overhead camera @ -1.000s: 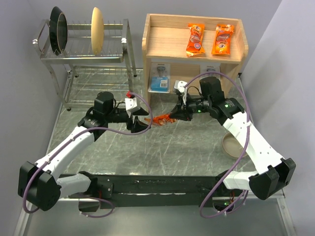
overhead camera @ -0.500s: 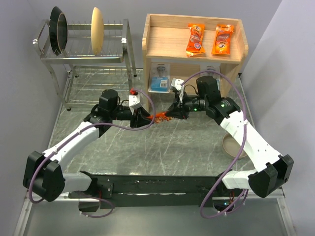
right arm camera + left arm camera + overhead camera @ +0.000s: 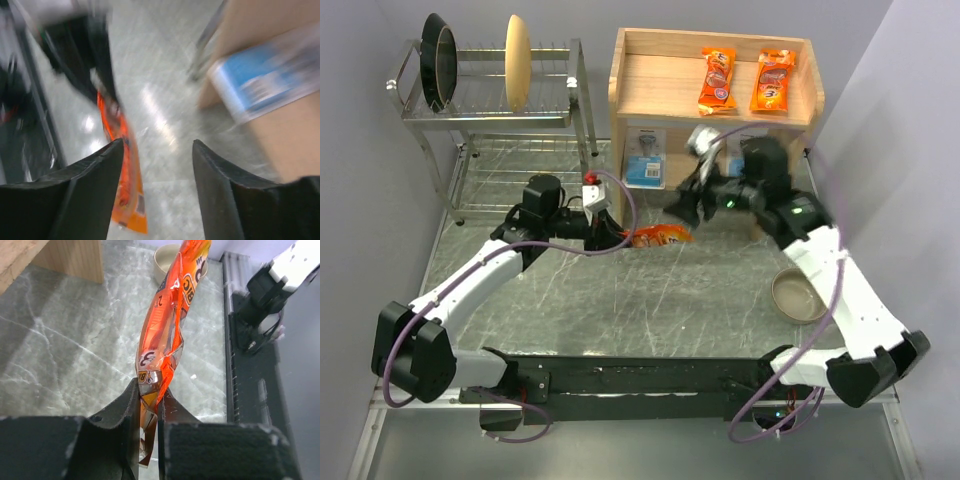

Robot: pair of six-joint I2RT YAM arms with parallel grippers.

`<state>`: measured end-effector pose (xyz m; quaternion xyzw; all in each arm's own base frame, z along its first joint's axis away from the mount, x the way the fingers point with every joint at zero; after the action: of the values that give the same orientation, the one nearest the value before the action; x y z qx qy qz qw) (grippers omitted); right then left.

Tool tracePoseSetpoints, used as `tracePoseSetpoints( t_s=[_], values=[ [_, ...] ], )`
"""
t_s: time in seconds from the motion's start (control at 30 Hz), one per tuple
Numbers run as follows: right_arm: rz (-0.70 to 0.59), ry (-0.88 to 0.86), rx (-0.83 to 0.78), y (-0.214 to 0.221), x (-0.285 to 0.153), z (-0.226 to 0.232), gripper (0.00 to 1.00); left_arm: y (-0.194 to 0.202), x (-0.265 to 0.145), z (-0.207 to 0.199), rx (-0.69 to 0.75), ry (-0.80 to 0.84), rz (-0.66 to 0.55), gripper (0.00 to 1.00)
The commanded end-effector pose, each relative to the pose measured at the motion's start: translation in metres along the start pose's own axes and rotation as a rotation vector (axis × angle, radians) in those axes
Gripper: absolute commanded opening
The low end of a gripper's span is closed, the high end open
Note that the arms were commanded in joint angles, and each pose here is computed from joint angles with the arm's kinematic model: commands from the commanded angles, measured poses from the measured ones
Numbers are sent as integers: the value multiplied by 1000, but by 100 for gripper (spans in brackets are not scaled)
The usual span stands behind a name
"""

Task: Place and organize the shaving razors onto the shelf

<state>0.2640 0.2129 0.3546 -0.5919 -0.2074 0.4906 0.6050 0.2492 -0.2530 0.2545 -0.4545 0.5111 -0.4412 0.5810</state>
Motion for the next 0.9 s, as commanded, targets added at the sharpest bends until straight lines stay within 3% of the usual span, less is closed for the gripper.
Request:
tracePoseSetpoints(
  t_s=[0.0,0.13,0.3,0.53,0.67,0.83,0.87],
  values=[
    [-356,82,-128,-124,-82,38,67,-57,-19,-2,-43,-3,-134,1],
    [-477,162,-210,-160,-115,44,69,-105,-25,2,-48,-21,-234,1],
    [-582,298,-210,-165,-132,26,74,-166,-33,21,-180,-131,-414,1],
    [-621,396,-166,-162,-142,13,75,-214,-43,87,-644,-432,-645,1],
    [-590,407,-170,-157,-139,8,75,-245,-46,106,-949,-450,-788,1],
    [-571,394,-165,-151,-134,7,75,-247,-24,128,-1262,-488,-786,1],
    [-571,396,-164,-151,-134,7,75,-261,-26,126,-1269,-470,-815,1]
  ],
)
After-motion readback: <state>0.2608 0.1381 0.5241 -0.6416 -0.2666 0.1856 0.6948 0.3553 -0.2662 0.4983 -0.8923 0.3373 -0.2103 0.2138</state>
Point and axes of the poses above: each gripper's point midway between its finger pads, its own x axis out along the fingers, its own z axis along the line the jaws close on, y = z × x, the point moved 3 cm from there along -x, back along the fingers, and after that the axes turned 12 degrees about x, right-handed, at the moved point
